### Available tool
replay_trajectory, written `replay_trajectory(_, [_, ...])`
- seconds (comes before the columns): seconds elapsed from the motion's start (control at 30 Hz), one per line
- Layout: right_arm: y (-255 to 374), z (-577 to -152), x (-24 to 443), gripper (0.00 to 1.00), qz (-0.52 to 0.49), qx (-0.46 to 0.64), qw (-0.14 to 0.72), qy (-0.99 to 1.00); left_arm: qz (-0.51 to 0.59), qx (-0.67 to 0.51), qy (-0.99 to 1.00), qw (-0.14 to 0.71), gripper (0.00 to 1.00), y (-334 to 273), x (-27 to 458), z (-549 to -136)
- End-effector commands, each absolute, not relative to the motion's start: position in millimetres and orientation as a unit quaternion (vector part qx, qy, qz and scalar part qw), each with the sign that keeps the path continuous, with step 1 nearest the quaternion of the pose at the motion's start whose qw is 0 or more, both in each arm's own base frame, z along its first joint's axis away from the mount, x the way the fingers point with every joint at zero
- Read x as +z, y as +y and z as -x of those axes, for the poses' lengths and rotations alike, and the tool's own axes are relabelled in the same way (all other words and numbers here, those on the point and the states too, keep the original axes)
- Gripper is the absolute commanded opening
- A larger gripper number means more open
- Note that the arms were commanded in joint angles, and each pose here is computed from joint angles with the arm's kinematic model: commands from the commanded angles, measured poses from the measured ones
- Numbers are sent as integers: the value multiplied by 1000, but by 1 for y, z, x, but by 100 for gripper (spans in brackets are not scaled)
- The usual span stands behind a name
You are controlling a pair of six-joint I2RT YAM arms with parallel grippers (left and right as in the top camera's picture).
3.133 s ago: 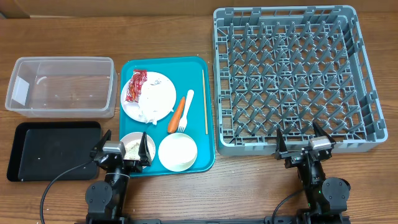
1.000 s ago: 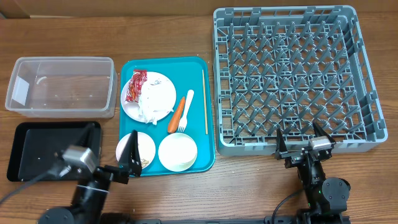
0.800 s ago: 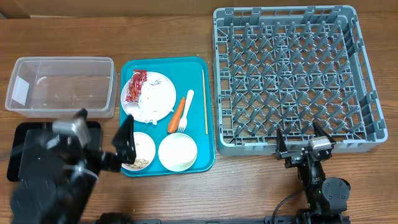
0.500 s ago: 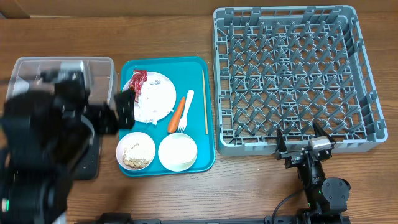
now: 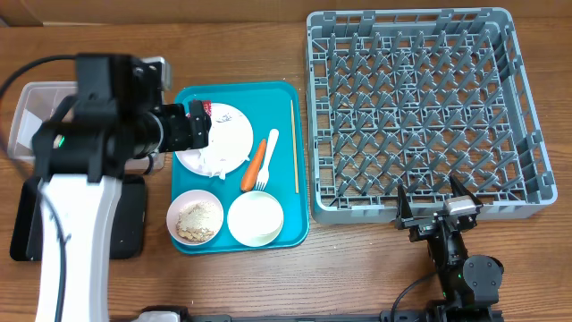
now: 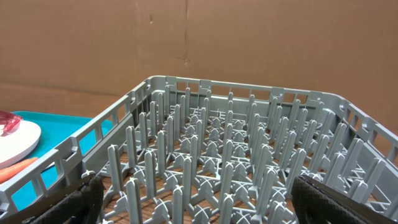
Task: Sort waste into correct bins and load items into the dishwasher rack
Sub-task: 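Move the left gripper over the red wrapper on the white plate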
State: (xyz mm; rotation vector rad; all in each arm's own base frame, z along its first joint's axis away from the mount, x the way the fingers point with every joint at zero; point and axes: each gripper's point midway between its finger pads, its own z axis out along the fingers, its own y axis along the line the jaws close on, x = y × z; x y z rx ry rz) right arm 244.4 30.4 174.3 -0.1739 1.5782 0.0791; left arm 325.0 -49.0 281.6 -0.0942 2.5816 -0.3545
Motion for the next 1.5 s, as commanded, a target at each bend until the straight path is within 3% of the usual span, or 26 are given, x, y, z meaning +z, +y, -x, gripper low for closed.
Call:
replay_trajectory(0.0, [30, -244, 173, 100, 78, 35, 702, 707, 37, -130, 969, 208, 83, -49, 253, -334])
replay_trajectory(0.2, [30, -244, 173, 100, 78, 35, 702, 707, 48, -123, 984, 121, 77, -50, 202, -345])
replay_trajectory(0.4, [30, -244, 173, 100, 78, 36, 702, 707, 50, -122, 986, 105, 61, -50, 174, -367])
replay_trajectory(0.67, [30, -244, 173, 100, 78, 35, 702, 707, 55, 22, 982, 177, 68, 0, 175, -401])
replay_trajectory(0.83, [30, -244, 173, 100, 78, 35, 702, 707, 12, 21, 982, 187, 72, -4, 170, -412])
replay_trajectory(1.17, [30, -244, 173, 100, 78, 35, 702, 707, -6, 21, 990, 138, 61, -8, 109, -431])
replay_trajectory(1.47, [30, -244, 173, 100, 78, 35, 702, 707, -7, 22, 993, 117, 58, -10, 68, -445])
